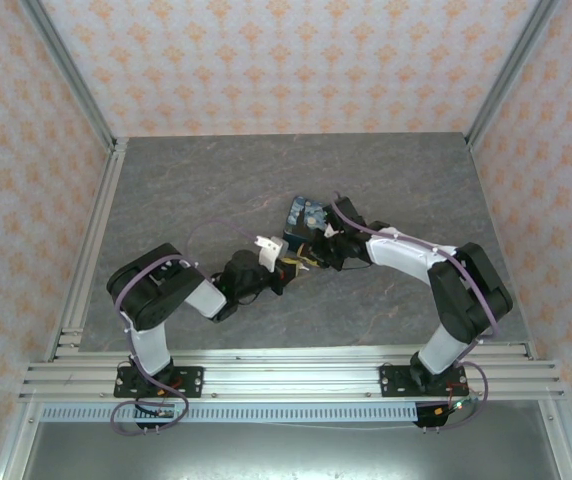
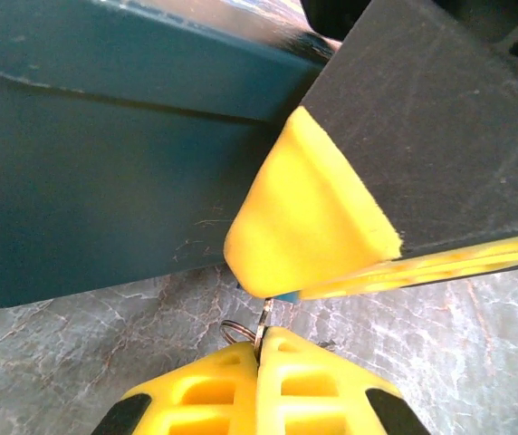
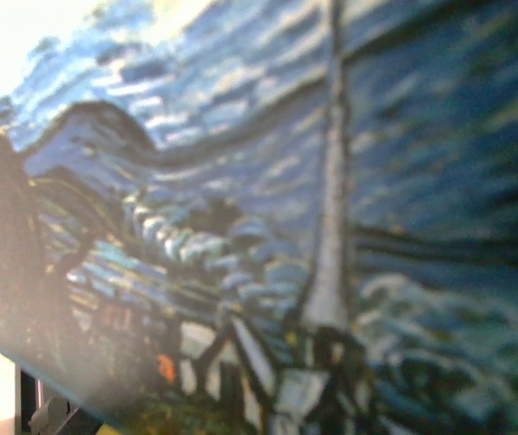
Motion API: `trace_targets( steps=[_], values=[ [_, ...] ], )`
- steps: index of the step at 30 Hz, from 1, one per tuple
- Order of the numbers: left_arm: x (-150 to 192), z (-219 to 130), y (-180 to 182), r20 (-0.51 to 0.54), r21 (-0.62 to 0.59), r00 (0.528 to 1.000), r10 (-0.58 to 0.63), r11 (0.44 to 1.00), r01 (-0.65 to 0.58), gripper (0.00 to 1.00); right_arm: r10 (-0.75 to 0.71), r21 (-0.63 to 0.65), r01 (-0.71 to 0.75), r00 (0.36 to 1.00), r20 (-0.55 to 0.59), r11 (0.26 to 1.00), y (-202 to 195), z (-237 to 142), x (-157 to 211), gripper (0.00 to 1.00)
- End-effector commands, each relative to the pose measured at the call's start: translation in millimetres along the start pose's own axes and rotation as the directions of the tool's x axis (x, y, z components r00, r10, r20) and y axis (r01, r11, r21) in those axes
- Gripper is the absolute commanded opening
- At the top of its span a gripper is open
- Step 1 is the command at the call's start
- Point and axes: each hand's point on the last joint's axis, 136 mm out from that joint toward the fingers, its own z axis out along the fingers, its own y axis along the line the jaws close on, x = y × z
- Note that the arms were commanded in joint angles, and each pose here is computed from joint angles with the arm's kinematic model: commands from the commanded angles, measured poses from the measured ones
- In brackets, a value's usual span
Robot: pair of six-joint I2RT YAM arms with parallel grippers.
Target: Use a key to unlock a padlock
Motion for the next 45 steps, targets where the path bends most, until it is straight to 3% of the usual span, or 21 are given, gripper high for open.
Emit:
trace_targets(
  steps=[1, 13, 18, 21, 25, 29, 34, 38, 41, 45],
  values=[
    [-39.3, -1.8, -44.1, 0.097, 0.243, 0.995, -0.019, 0.970, -0.006, 0.00, -0.006, -0.066, -0.007, 0.981, -0.195, 0.998, 7.6, 4.6, 39.1, 0.00],
    [-61.5, -2.3, -38.3, 0.035, 0.389, 0.989, -0.143, 0.913, 0.118, 0.00, -0.111, -0.119, 0.083, 0.962, -0.249, 0.989, 14.8, -2.3, 49.7, 0.00],
    [-65.3, 3.4, -35.0, 0.059, 0.362, 0.988, -0.145, 0.925, 0.114, 0.00, -0.070, -0.114, 0.044, 0.967, -0.243, 0.993, 11.7, 0.3, 49.4, 0.00],
    [-63.7, 2.5, -33.1, 0.099, 0.276, 0.992, -0.078, 0.960, 0.048, 0.00, -0.027, -0.107, 0.003, 0.973, -0.228, 0.994, 12.5, 2.8, 45.5, 0.00],
    [-42.2, 8.2, -52.7, 0.063, 0.107, 0.986, 0.157, 0.981, -0.163, 0.00, 0.017, -0.110, -0.041, 0.977, -0.212, 0.993, 20.7, 8.3, 42.6, 0.00],
    [-28.2, 11.1, -55.5, 0.034, -0.054, 0.943, 0.332, 0.942, -0.330, 0.00, 0.044, -0.096, -0.067, 0.974, -0.221, 0.993, 22.3, 14.5, 45.1, 0.00],
    [-20.6, 9.4, -60.2, -0.030, -0.191, 0.845, 0.533, 0.827, -0.529, 0.00, 0.083, -0.018, -0.089, 0.970, -0.230, 0.996, 8.8, 17.0, 48.1, 0.00],
    [-12.3, 12.2, -60.1, -0.052, -0.174, 0.840, 0.540, 0.824, -0.540, 0.00, 0.094, 0.034, -0.089, 0.972, -0.213, 0.995, 3.1, 17.1, 46.4, 0.00],
    [-2.0, 15.8, -57.5, -0.041, -0.147, 0.875, 0.482, 0.863, -0.483, 0.00, 0.092, 0.052, -0.084, 0.977, -0.191, 0.995, 1.8, 18.1, 43.9, 0.02],
    [4.8, 19.3, -54.8, -0.011, -0.132, 0.911, 0.413, 0.902, -0.411, 0.00, 0.093, 0.079, -0.081, 0.981, -0.168, 0.994, -3.7, 20.8, 42.9, 0.11]
  ],
)
